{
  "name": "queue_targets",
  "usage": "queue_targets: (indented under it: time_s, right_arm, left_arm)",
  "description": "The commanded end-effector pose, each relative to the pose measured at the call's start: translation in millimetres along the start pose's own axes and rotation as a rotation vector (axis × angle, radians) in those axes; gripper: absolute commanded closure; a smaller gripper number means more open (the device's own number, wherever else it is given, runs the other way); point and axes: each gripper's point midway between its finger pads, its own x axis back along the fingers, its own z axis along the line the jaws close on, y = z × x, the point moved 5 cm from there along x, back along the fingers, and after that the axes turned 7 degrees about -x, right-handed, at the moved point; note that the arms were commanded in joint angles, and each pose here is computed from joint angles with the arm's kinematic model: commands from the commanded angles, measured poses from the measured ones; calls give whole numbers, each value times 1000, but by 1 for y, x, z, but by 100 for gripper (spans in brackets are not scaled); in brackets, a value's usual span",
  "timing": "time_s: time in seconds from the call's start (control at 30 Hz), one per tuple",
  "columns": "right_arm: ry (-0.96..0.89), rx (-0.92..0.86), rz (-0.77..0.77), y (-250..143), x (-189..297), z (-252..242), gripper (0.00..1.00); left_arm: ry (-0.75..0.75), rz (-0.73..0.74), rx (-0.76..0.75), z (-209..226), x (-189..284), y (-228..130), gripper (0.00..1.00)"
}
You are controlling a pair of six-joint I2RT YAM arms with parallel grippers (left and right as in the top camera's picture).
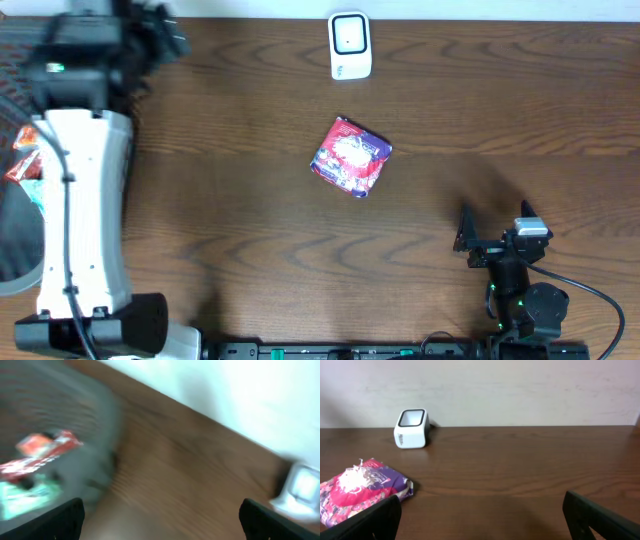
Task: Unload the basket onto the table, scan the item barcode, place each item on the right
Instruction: 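Reach the left gripper back into the basket and grasp the mint-green packet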
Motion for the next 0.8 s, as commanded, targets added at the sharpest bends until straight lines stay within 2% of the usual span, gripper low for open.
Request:
queue_targets:
  time_s: [0.0,0.23,0.4,0.57,0.67,0.77]
  right_arm:
    - [6,19,4,-1,0,1,1]
    - [6,19,4,-1,0,1,1]
    - [6,19,4,-1,0,1,1]
    - [6,19,4,-1,0,1,1]
    - [6,19,4,-1,0,1,1]
    - [6,19,4,-1,0,1,1]
  left_arm:
    - [164,-41,187,68,-4,14,2]
    - [362,-9,389,167,-12,8,2]
    - [471,153,452,212,-35,-28,2]
    - [537,298,572,226,-71,-70,2]
    - [531,328,551,222,-93,-78,2]
    - [492,328,443,212,-114,-74,2]
